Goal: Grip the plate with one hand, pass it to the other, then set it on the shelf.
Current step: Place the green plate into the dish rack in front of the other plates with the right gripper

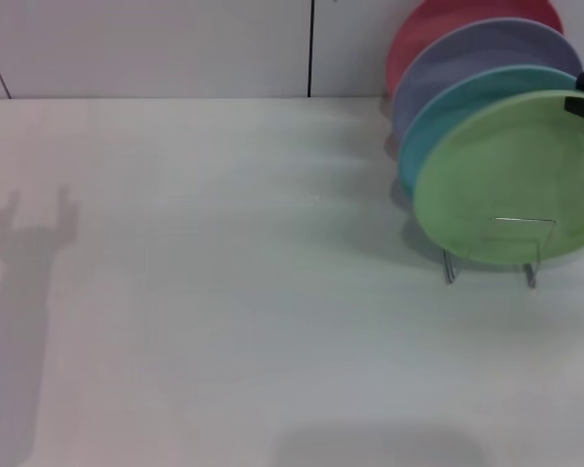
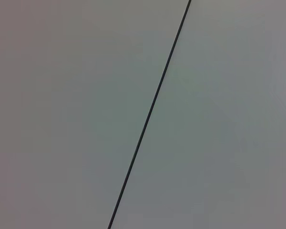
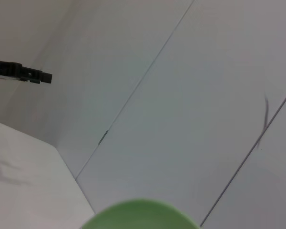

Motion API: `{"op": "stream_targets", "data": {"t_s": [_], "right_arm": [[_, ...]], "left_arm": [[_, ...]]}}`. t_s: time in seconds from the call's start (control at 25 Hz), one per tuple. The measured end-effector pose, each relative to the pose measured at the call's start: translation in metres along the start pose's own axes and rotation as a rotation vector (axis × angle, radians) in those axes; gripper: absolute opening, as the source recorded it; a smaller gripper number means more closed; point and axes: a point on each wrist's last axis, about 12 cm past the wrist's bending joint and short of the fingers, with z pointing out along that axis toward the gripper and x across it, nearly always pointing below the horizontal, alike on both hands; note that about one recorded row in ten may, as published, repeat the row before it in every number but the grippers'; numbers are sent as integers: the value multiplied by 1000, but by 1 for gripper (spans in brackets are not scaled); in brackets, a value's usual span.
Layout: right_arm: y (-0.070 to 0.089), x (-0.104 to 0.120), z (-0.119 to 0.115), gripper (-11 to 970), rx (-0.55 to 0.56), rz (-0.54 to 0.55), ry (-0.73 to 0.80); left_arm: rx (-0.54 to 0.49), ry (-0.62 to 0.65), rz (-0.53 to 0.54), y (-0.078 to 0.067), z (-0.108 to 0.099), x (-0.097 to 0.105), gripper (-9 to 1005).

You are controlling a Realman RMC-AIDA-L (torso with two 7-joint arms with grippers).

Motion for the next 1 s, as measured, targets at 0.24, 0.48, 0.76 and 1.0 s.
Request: {"op": "stream_targets", "data": {"t_s": [0.24,0.48,0.76,1.0], "right_arm": [[-1,0,0,227,7,-5,8],[2,-2,0,289,-1,-5,-10],[9,-11,-5,289,1,-22,-40],[12,-22,-16,288,1,14,-113]], "left_arm": [[0,-4,-1,0,0,0,667],[2,-11,-8,-1,-1,-1,667],[4,-18,-10,-1,-3,-2,667],[2,-18,-9,0,-4,-2,667]]}}
